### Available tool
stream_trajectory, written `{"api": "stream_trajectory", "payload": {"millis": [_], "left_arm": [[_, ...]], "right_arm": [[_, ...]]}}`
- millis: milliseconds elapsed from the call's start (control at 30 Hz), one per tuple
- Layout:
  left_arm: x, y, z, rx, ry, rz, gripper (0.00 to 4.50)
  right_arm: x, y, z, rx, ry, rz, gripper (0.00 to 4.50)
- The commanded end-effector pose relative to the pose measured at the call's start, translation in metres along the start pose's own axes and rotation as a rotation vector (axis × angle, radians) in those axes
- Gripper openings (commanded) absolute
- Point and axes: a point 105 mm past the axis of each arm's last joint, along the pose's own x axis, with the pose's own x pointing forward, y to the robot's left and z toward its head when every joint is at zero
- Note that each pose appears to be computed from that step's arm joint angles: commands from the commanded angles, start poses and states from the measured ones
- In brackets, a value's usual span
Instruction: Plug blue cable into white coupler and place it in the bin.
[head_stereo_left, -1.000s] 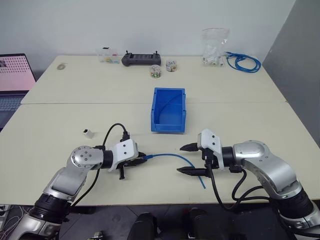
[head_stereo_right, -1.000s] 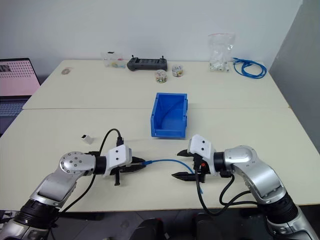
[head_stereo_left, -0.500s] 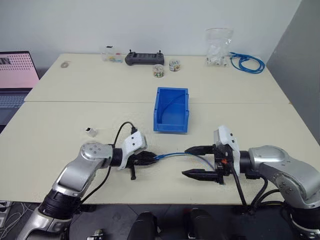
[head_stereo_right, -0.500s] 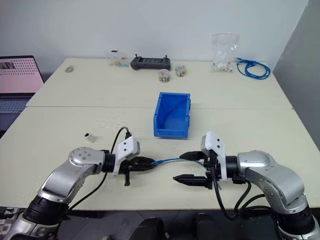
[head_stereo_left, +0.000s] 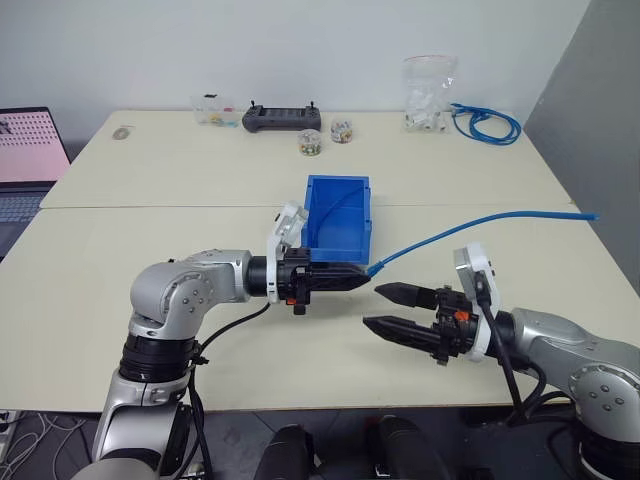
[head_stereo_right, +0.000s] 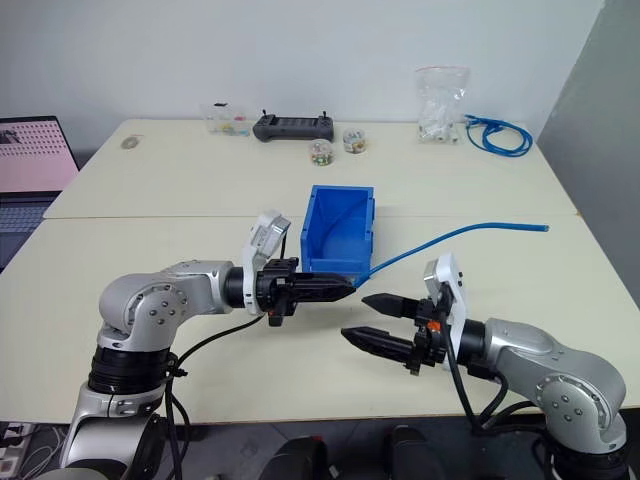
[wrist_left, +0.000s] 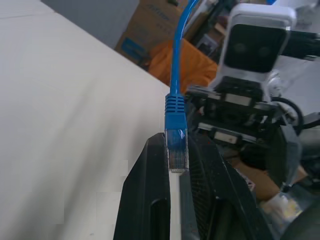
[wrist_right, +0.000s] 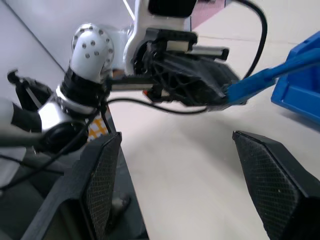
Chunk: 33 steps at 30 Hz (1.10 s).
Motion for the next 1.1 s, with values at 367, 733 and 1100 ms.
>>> {"api": "stream_trajectory", "payload": {"millis": [367, 733, 1100], "left_arm": [[-0.006, -0.020, 0.011, -0.063, -0.059, -0.072, 0.24], [-0.007, -0.023, 0.010, -0.065, -0.060, -0.071, 0.24], [-0.005, -0.023, 0.009, -0.057, -0.061, -0.070, 0.24]], "right_arm": [[0.008, 0.009, 0.029, 0.065, -0.104, 0.073, 3.75], [0.015, 0.011, 0.036, 0.099, -0.128, 0.118, 3.40], [0.016, 0.014, 0.030, 0.101, -0.090, 0.136, 0.86]]}}
